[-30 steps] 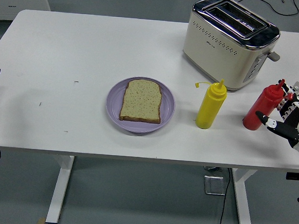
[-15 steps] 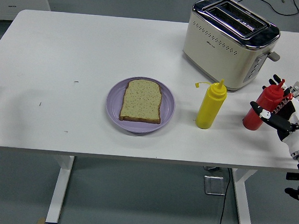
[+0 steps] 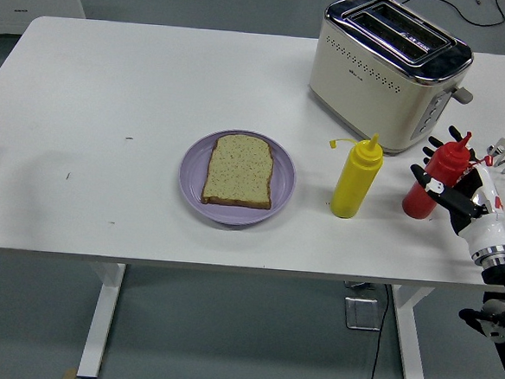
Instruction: Pick up the cup,pour liquid into bread,place the cup on the desk
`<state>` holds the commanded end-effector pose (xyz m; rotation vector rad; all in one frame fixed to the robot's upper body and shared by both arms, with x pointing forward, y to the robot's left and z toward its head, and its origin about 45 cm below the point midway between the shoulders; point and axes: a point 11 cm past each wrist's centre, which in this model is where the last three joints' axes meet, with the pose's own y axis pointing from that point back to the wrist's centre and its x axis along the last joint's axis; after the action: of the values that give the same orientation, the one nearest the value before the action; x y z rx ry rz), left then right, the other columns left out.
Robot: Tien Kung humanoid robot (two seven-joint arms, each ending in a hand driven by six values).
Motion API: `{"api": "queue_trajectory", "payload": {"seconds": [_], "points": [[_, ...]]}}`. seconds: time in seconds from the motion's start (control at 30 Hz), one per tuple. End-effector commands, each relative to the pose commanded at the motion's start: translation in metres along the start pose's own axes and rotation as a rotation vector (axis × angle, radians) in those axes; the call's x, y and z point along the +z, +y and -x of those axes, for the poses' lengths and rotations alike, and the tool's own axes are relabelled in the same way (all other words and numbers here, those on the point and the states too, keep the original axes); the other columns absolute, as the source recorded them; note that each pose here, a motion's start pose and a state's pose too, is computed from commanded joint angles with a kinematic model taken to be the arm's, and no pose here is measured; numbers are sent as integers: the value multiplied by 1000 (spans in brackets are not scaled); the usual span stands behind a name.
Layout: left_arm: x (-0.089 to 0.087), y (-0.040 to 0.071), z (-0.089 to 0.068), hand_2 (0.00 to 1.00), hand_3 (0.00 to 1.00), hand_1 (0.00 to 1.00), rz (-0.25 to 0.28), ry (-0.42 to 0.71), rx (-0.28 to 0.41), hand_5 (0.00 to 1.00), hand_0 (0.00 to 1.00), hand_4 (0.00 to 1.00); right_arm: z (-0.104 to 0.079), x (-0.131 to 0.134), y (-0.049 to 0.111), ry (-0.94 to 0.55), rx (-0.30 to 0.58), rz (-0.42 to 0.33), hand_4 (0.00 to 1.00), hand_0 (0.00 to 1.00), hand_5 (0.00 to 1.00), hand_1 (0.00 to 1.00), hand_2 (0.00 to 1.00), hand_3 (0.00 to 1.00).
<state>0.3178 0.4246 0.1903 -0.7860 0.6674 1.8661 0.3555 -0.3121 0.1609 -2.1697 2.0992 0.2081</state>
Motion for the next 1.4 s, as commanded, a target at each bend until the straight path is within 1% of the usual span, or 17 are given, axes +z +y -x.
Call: {"api": "queue_trajectory", "payload": {"seconds": [0.1,0.13,0.3,0.33,0.47,0.5,0.53,0.7,0.73,0.9,0.93,1.1,1.13,1.3,1.33,1.4], "points": [[0,0,0,725,662,732,0,0,1,947,782,525,1,3,-2,-10,15,8,877,857,75,756,722,933],[0,0,0,726,662,732,0,1,1,947,782,525,1,3,-3,-14,19,10,877,836,83,729,672,890],[-1,0,-1,726,662,732,-2,0,3,947,782,525,2,5,-8,-37,50,9,877,836,83,729,672,890],[-1,0,-1,726,662,732,-2,0,4,937,782,524,2,5,-9,-40,54,9,876,756,91,675,618,828],[0,0,-1,726,662,732,0,0,5,937,782,524,3,6,-11,-53,71,9,876,756,91,675,618,828],[0,0,-2,726,662,732,0,0,6,937,782,524,1,6,-12,-68,91,8,876,756,91,675,618,828],[0,0,-2,725,662,732,0,1,6,937,782,524,1,6,-12,-74,97,8,876,543,99,557,523,683],[0,0,-3,725,662,732,0,0,8,937,782,524,0,8,-14,-100,120,13,876,543,99,557,523,683],[0,0,-3,725,662,733,0,0,8,937,782,524,0,9,-15,-105,123,15,874,359,101,407,426,481],[-2,1,-4,725,662,733,-5,2,10,937,782,524,-1,15,-17,-171,154,37,874,359,101,407,426,481],[-2,1,-4,725,663,733,-6,2,10,937,781,525,0,16,-17,-184,157,37,854,271,113,329,408,418],[-3,1,-4,725,663,733,-8,2,11,937,781,525,-3,14,-19,-217,181,26,854,271,113,329,408,418],[-3,1,-5,725,664,733,-8,2,13,937,782,525,-4,13,-20,-224,190,21,841,218,124,329,405,421],[-3,1,-4,725,664,733,-10,1,12,937,782,525,-8,10,-20,-241,205,5,841,218,124,329,405,421],[-4,1,-5,725,663,733,-11,1,12,937,782,525,-8,10,-20,-242,204,2,817,140,154,244,354,418],[-4,1,-5,725,663,733,-11,0,13,937,782,525,-8,9,-20,-245,204,-3,817,140,154,244,354,418]]}}
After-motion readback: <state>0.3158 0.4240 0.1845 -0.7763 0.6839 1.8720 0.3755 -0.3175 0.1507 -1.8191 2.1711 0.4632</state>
